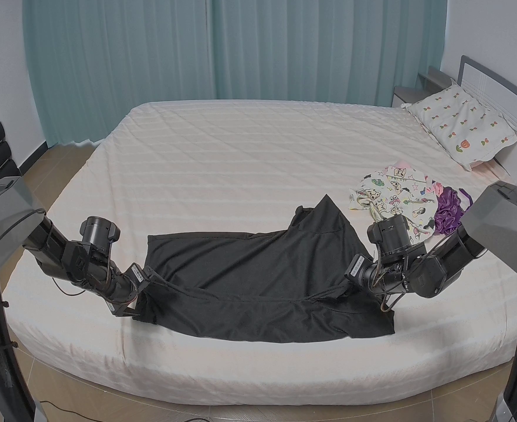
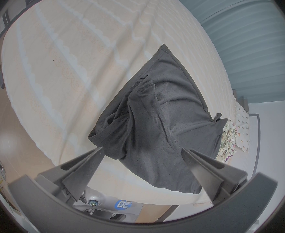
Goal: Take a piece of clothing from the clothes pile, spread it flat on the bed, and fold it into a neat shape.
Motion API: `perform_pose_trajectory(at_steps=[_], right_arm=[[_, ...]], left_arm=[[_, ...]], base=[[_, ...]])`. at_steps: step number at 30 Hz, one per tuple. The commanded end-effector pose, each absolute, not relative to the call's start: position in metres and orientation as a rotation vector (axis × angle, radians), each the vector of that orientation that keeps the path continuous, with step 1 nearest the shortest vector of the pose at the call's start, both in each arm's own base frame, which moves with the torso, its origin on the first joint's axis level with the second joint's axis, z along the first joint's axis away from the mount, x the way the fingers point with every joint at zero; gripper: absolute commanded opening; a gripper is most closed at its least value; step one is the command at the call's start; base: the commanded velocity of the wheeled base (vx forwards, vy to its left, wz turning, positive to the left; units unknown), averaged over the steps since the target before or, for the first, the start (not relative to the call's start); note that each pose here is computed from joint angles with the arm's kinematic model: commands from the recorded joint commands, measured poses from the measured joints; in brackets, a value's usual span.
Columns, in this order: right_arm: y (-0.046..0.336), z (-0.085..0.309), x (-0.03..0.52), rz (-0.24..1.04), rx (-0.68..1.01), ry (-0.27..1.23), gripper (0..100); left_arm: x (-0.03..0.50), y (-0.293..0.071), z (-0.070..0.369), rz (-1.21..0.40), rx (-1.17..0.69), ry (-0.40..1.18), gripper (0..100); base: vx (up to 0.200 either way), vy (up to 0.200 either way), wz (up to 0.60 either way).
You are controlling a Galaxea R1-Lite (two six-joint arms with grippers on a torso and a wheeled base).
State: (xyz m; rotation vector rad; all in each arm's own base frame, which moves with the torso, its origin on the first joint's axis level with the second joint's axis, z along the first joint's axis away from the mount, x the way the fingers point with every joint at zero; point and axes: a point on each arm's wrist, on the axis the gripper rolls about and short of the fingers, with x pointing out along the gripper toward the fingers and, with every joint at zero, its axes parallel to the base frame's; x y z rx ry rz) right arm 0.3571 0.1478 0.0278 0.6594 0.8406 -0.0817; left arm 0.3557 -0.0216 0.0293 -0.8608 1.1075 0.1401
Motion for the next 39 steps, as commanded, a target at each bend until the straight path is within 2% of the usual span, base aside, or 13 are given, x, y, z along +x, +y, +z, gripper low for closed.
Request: perform_pose_trajectory(at_steps=[1, 14, 15, 23, 28, 33, 39], right_arm=[[0.145, 0.05, 0.351, -0.065, 0.671, 0.81, 0], [0.153, 0.034, 0.292, -0.107, 0.542, 0.933, 0], [0.153, 0.032, 0.29, -0.114, 0.534, 0.936, 100], [0.154, 0.025, 0.254, -0.091, 0.455, 1.01, 100], [0.136, 0.024, 0.271, -0.138, 0.496, 0.989, 100], [0.118, 0.01, 0.296, -0.107, 0.52, 0.934, 100], [0.113, -0.004, 0.305, -0.043, 0.477, 0.914, 100]], left_arm=[[0.355, -0.022, 0.029, 0.142, -0.862, 1.11, 100], [0.355, -0.022, 0.029, 0.142, -0.862, 1.11, 100], [0.355, -0.022, 0.029, 0.141, -0.86, 1.11, 100], [0.355, -0.022, 0.029, 0.14, -0.861, 1.109, 100], [0.356, -0.022, 0.03, 0.14, -0.862, 1.107, 100], [0.36, -0.017, 0.034, 0.135, -0.868, 1.072, 100], [0.371, -0.014, 0.027, 0.113, -0.847, 1.006, 100]], base=[[0.0, 0.0, 0.0], [0.0, 0.0, 0.0], [0.0, 0.0, 0.0], [0.0, 0.0, 0.0], [0.0, 0.0, 0.0], [0.0, 0.0, 0.0], [0.0, 0.0, 0.0]])
